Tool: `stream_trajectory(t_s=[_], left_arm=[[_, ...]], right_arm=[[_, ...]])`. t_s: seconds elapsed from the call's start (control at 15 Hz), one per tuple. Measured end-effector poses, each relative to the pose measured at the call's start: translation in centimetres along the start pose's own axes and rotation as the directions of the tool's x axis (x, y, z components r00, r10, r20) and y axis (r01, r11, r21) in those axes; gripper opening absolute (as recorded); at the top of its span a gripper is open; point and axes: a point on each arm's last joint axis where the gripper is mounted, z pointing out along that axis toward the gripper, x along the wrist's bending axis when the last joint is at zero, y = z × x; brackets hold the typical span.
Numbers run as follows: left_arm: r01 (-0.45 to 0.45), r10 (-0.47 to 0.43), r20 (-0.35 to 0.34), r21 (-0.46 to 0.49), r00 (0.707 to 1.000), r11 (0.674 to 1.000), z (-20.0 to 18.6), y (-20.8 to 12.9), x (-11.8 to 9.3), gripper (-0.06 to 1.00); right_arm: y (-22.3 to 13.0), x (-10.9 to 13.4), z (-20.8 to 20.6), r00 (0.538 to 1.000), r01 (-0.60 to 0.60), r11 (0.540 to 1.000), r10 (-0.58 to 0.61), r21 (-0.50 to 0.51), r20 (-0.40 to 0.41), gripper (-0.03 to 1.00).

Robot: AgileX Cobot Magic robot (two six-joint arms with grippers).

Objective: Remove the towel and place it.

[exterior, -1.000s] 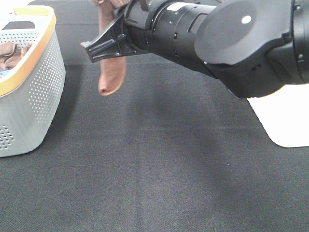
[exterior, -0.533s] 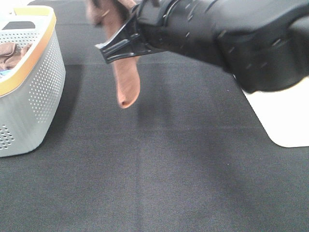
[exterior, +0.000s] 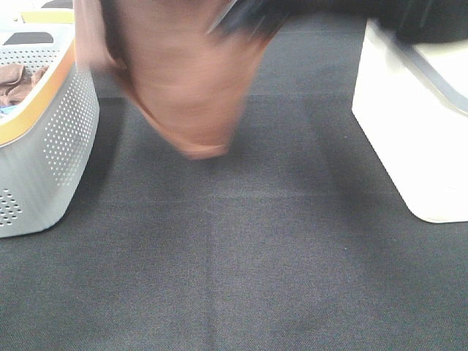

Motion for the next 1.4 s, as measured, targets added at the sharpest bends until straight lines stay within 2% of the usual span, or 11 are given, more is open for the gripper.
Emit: stream_trajectory(t_s=[0.13,0.33,0.47,0.6,0.73,0.87,1.07,1.13,1.27,1.33,1.4], left_arm=[[-0.058,0.056,-0.044,-0.033,0.997,0.998,3.0,-0.6,0.0,0.0],[-0.15,0.141,-0.076,-0.118,0.987,0.982,8.3,-2.0,-0.3,0.0],[-0.135,0.125,-0.076,-0.137,0.989,0.981,12.1,-3.9,0.3,0.0],[-0.066,0.061,-0.085,-0.059,0.995,0.996,14.9,-6.4,1.2,0.0],[-0.023,0.036,-0.106,0.117,0.994,0.993,16.4,-9.2,1.1,0.0],[0.086,-0.056,-0.101,0.324,0.993,0.942,16.3,-11.5,0.5,0.0],[0.113,-0.104,-0.048,0.554,0.993,0.824,15.9,-14.0,-0.4,0.0],[0.113,-0.104,-0.048,0.554,0.993,0.824,15.9,-14.0,-0.4,0.0],[0.119,-0.129,-0.039,0.7,0.991,0.704,15.9,-16.2,-1.0,0.0],[0.102,-0.12,-0.034,0.778,0.992,0.62,15.7,-17.4,-1.7,0.0],[0.092,-0.116,-0.027,0.792,0.993,0.603,15.7,-17.7,-2.1,0.0]], right_arm=[[0.9,-3.3,2.8,0.999,-0.049,0.999,0.049,-0.021,-0.02,0.0],[0.1,-5.9,7.8,0.998,-0.069,0.998,0.069,-0.006,0.001,0.0],[-1.1,-7.1,10.6,0.997,-0.073,0.997,0.072,0.014,0.027,0.0],[-2.7,-6.6,11.8,0.997,-0.071,0.996,0.072,0.05,-0.025,0.0],[-5.0,-5.1,12.3,0.992,-0.064,0.991,0.076,0.115,-0.103,0.0],[-10.0,-3.1,11.7,0.98,-0.078,0.961,0.123,0.264,-0.157,0.0],[-14.9,-1.4,10.1,0.969,-0.082,0.907,0.169,0.414,-0.18,0.0],[-14.9,-1.4,10.1,0.969,-0.082,0.907,0.169,0.414,-0.18,0.0],[-17.7,-0.5,8.3,0.96,-0.088,0.86,0.208,0.503,-0.188,0.0],[-18.6,0.0,6.7,0.947,-0.113,0.831,0.256,0.545,-0.192,0.0],[-18.8,0.2,5.7,0.937,-0.129,0.817,0.286,0.561,-0.2,0.0]])
